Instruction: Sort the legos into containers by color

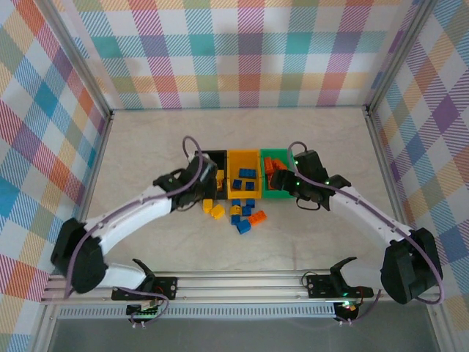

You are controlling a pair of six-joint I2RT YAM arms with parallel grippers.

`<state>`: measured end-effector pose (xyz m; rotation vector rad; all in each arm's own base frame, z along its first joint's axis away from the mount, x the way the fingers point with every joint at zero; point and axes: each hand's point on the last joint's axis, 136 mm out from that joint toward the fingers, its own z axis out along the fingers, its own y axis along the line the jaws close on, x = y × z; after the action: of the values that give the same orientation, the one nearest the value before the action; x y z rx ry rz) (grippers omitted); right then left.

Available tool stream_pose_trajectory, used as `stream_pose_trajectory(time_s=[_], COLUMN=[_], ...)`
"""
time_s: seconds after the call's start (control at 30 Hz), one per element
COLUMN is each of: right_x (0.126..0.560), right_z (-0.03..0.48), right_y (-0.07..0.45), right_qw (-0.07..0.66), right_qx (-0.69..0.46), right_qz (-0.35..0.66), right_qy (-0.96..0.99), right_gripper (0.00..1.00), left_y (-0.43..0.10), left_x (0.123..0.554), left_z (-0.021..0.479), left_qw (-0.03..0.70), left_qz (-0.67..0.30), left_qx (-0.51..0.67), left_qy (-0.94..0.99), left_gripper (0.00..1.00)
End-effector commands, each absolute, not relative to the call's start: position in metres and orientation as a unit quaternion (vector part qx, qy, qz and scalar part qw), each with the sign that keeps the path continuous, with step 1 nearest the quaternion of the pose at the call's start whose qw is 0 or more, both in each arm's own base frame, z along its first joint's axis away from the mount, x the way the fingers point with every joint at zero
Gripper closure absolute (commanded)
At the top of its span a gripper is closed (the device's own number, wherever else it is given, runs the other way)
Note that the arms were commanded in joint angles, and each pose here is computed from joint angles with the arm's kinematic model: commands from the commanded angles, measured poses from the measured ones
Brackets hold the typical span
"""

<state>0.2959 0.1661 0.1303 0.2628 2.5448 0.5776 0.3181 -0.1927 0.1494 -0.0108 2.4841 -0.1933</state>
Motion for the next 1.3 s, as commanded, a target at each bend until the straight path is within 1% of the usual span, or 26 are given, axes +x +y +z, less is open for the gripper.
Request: stream_pose_trajectory(time_s=[0.0,0.13,0.2,0.23,0.3,0.4,0.47,0.57,0.63,0.73,0.87,1.0,1.13,1.27], right_x=[0.285,0.272,0.265,0.262,0.255,0.242,0.232,0.223,0.223,0.232,0.242,0.242,0.227,0.21], right_z=[0.127,0.12,0.117,0.116,0.115,0.11,0.104,0.092,0.083,0.068,0.051,0.031,0.018,0.025], right_y=[0.169,0.169,0.172,0.175,0.183,0.201,0.215,0.234,0.241,0.238,0.235,0.226,0.202,0.17], right_qw=[0.249,0.242,0.236,0.233,0.226,0.214,0.203,0.195,0.192,0.192,0.196,0.178,0.155,0.165], right_qx=[0.095,0.086,0.077,0.07,0.051,0.017,-0.006,-0.039,-0.046,-0.014,0.027,0.043,0.064,0.077], right_qz=[0.226,0.225,0.227,0.229,0.235,0.24,0.239,0.219,0.202,0.172,0.147,0.107,0.06,0.036], right_qy=[0.937,0.94,0.942,0.943,0.944,0.947,0.949,0.955,0.959,0.966,0.969,0.977,0.984,0.983], right_gripper=[0.21,0.21,0.21,0.21,0.2,0.2,0.2,0.19,0.19,0.19,0.21,0.28,0.35,0.37], left_y=[-0.201,-0.203,-0.203,-0.204,-0.206,-0.214,-0.219,-0.226,-0.229,-0.231,-0.216,-0.198,-0.182,-0.173], left_x=[0.349,0.384,0.397,0.401,0.407,0.406,0.402,0.385,0.367,0.336,0.296,0.272,0.254,0.239], left_z=[0.137,0.131,0.128,0.126,0.128,0.146,0.167,0.2,0.217,0.231,0.219,0.198,0.185,0.174], left_qw=[0.296,0.287,0.282,0.28,0.279,0.289,0.306,0.328,0.339,0.351,0.351,0.339,0.334,0.326], left_qz=[-0.063,-0.051,-0.046,-0.043,-0.044,-0.074,-0.1,-0.146,-0.177,-0.208,-0.217,-0.219,-0.213,-0.221], left_qx=[-0.011,-0.044,-0.054,-0.057,-0.059,-0.058,-0.057,-0.05,-0.043,-0.034,-0.039,-0.056,-0.064,-0.069], left_qy=[0.953,0.956,0.957,0.957,0.957,0.953,0.945,0.932,0.923,0.913,0.91,0.913,0.916,0.917], left_gripper=[0.66,0.66,0.61,0.55,0.38,0.18,0.08,0.01,0.0,0.0,0.0,0.0,0.0,0.0])
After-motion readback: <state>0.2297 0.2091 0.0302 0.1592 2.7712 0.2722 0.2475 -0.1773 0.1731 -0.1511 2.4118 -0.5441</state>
